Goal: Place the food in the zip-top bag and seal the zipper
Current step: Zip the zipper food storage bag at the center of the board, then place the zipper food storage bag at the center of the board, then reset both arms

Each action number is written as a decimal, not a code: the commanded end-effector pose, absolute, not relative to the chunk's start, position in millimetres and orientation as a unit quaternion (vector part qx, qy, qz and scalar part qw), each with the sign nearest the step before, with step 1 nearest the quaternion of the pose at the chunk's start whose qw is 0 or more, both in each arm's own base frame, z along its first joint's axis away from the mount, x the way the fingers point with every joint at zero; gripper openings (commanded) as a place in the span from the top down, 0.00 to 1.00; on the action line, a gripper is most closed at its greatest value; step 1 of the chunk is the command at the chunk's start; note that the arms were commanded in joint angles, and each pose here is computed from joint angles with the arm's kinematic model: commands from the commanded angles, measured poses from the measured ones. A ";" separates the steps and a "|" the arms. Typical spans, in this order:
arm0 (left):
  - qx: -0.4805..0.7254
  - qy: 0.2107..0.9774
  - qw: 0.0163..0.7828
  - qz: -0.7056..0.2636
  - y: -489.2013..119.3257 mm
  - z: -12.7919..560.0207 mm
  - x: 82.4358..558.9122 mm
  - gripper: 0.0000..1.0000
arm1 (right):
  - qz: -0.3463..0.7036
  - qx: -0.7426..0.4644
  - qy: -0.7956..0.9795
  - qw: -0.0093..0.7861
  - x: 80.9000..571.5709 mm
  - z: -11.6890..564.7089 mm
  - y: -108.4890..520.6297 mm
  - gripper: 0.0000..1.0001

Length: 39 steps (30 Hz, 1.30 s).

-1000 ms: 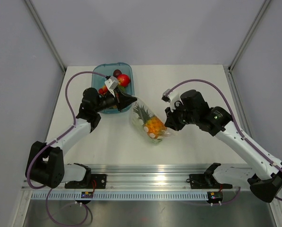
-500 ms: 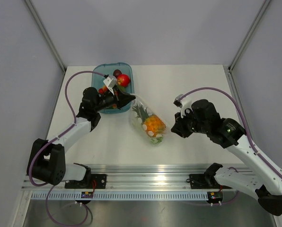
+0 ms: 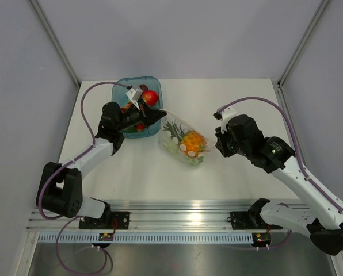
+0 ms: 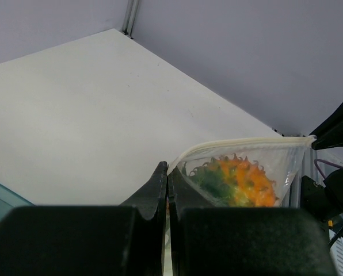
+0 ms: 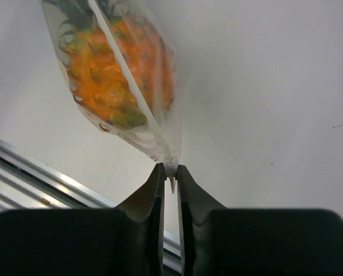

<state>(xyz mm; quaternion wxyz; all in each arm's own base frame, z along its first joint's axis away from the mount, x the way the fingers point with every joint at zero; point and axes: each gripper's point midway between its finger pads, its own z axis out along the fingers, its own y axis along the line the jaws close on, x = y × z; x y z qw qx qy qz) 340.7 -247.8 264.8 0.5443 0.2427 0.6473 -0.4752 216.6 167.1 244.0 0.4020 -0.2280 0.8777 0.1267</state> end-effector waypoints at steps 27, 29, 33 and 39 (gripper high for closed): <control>0.300 0.524 0.567 -0.560 -275.7 334.4 342.5 0.01 | 0.054 -0.119 0.831 0.540 268.6 277.6 113.5 0.12; 0.299 0.558 0.568 -0.526 -270.3 333.7 337.1 0.01 | 0.037 -0.081 0.838 0.539 264.0 281.4 99.5 0.11; 0.294 0.632 0.583 -0.417 -267.6 324.8 330.0 0.01 | -0.034 0.004 0.858 0.513 270.3 277.9 72.7 0.06; 0.198 0.740 0.543 -0.344 -225.9 295.3 300.0 0.01 | -0.046 0.129 0.860 0.491 281.0 261.9 67.7 0.00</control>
